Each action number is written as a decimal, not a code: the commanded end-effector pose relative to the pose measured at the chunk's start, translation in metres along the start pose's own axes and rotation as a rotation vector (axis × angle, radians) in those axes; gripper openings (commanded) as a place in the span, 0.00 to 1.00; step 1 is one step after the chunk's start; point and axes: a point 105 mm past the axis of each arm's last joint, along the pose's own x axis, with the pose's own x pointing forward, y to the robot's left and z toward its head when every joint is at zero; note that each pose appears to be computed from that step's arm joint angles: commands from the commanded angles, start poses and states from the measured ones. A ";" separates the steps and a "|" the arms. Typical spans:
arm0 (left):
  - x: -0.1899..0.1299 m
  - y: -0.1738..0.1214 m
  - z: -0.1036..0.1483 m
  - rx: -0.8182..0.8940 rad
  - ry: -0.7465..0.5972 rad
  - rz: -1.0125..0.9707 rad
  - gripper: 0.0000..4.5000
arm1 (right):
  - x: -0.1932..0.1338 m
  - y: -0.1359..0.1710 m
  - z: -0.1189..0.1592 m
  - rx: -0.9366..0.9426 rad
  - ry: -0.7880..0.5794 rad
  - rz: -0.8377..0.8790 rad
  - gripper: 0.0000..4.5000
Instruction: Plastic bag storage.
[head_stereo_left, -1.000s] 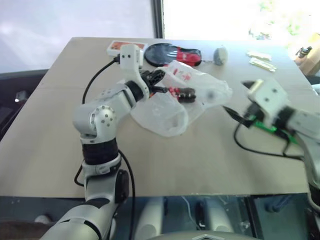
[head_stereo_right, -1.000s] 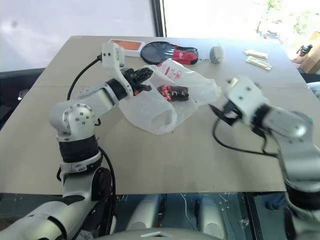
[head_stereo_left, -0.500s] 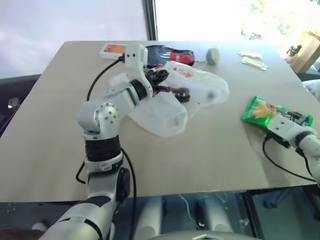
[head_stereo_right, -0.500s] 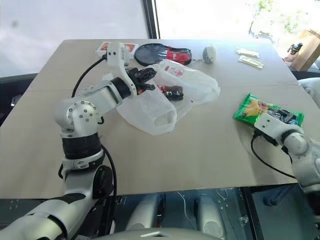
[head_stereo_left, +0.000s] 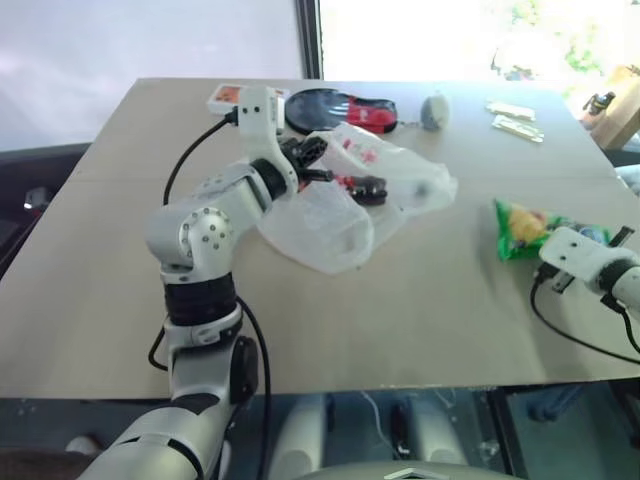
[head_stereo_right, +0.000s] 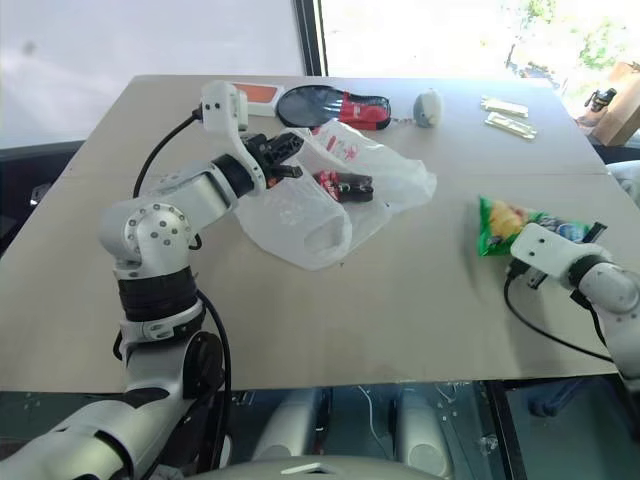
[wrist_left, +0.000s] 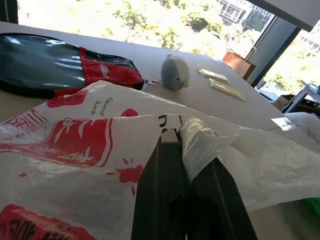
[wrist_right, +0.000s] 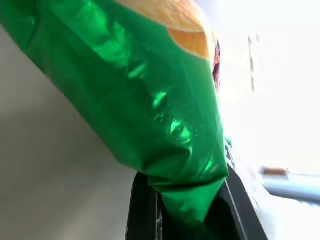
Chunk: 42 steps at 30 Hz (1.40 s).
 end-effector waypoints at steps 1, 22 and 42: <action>0.001 -0.009 0.014 0.007 -0.049 -0.038 0.00 | -0.027 0.018 0.080 0.006 -0.249 0.166 0.01; -0.056 -0.015 0.012 0.204 0.156 -0.263 0.00 | 0.068 0.019 0.129 0.111 -0.365 0.177 0.01; -0.052 -0.035 0.007 0.128 0.201 -0.379 0.00 | 0.159 0.046 0.254 -0.278 -0.525 0.008 0.01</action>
